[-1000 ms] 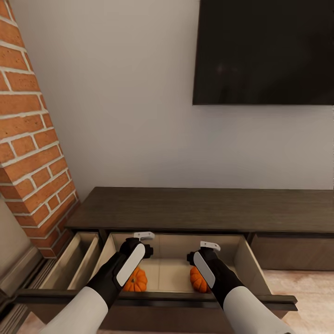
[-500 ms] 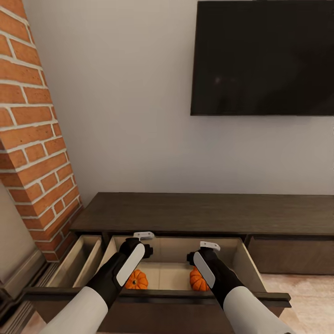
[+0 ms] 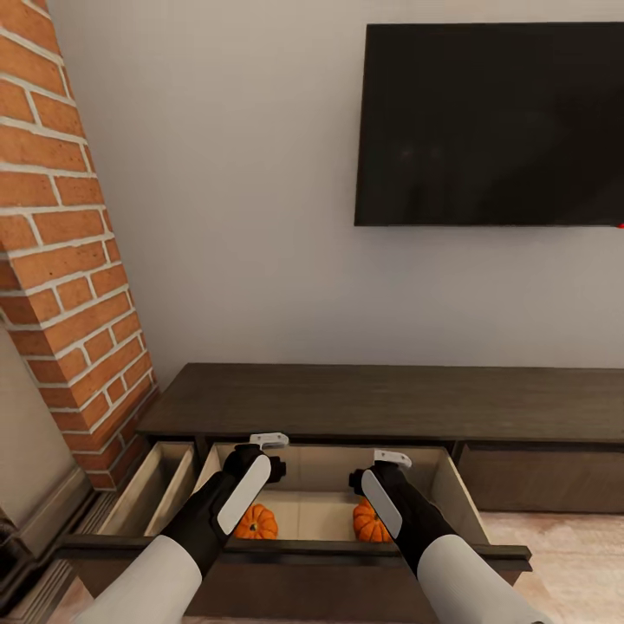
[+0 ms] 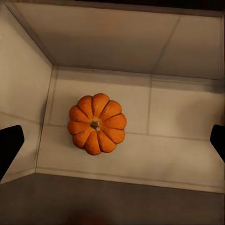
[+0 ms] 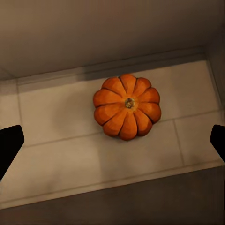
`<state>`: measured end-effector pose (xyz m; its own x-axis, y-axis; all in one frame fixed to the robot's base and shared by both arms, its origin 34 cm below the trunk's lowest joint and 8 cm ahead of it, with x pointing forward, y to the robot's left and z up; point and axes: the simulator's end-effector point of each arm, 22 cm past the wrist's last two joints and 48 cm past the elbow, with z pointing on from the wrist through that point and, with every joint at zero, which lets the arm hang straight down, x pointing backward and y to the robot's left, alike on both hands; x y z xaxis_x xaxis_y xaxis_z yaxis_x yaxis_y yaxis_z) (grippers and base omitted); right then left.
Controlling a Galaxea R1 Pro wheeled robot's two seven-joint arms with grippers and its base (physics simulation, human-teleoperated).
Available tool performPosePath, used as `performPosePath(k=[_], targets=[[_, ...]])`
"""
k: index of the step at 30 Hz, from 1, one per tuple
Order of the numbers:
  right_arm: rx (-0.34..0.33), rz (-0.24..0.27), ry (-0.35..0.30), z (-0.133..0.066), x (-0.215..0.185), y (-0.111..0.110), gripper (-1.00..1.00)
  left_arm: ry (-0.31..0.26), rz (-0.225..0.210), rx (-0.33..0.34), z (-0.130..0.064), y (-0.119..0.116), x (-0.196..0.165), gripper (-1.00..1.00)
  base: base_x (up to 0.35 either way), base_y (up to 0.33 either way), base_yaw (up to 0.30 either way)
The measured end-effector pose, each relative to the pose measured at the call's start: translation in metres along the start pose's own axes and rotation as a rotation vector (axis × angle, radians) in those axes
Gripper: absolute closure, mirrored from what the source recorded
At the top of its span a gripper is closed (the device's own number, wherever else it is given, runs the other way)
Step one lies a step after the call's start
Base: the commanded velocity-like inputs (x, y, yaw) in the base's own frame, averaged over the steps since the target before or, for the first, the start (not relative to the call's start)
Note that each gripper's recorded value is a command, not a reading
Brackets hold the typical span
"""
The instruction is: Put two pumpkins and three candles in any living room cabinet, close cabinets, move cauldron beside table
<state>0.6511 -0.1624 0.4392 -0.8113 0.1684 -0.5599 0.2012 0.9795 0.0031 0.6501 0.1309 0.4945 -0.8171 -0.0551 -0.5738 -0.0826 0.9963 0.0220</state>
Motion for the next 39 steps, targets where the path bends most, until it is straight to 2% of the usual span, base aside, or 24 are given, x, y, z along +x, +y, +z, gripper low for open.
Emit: performPosePath(k=[19, 27, 39], targets=[[0.006, 0.000, 0.008, -0.030, -0.033, 0.000, -1.00, 0.000, -0.001, -0.002, -0.028, 0.001, -0.033, -1.00, 0.000, 0.000, 0.000], [0.011, 0.000, 0.010, -0.042, -0.045, -0.002, -1.00, 0.003, 0.000, -0.003, -0.040, 0.002, -0.045, -1.00, -0.158, 0.025, 0.000], [0.013, -0.001, 0.010, -0.060, -0.065, -0.002, -1.00, 0.004, 0.002, -0.001, -0.058, 0.001, -0.064, -1.00, -0.010, 0.001, 0.000]])
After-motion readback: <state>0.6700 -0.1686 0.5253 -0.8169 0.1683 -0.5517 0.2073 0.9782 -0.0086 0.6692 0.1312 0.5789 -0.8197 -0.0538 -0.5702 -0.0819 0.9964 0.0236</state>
